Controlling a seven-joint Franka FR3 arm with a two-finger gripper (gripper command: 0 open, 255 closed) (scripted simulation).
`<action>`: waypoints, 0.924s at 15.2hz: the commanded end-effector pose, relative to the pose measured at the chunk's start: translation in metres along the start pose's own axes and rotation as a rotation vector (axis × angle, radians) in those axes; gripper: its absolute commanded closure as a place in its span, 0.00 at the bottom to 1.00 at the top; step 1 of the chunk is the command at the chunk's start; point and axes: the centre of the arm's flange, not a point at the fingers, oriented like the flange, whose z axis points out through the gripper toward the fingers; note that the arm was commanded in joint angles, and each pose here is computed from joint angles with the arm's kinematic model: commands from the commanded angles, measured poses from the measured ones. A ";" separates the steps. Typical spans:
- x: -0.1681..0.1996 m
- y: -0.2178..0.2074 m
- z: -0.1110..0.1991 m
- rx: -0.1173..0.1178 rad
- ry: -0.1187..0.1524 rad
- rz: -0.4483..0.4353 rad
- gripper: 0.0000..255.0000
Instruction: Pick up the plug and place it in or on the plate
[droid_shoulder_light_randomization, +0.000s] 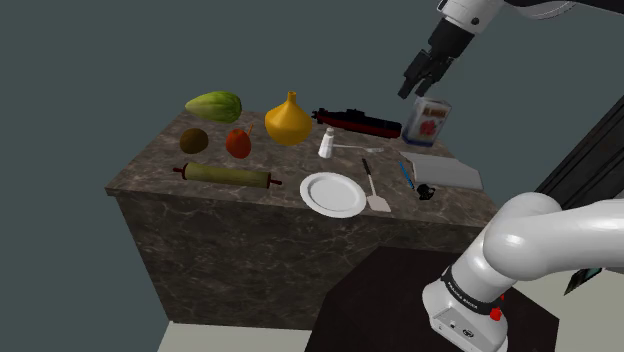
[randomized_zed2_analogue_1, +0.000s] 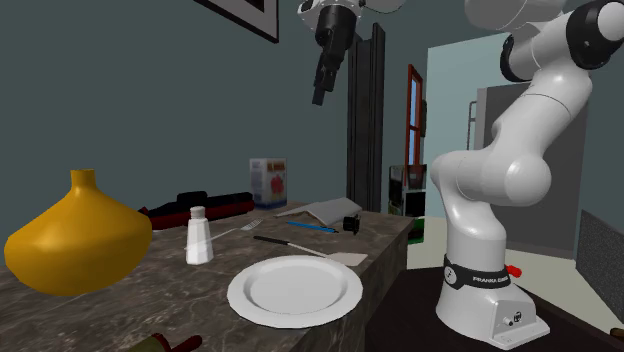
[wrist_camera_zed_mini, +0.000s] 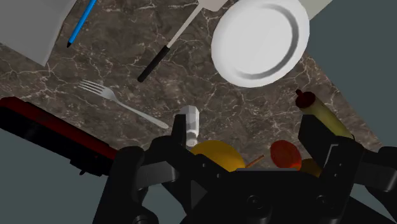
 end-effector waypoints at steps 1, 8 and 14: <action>0.000 0.000 0.000 0.000 0.000 0.000 0.00; -0.038 0.041 0.067 -0.009 -0.057 -0.071 0.00; -0.072 0.079 0.123 -0.018 -0.107 -0.133 0.00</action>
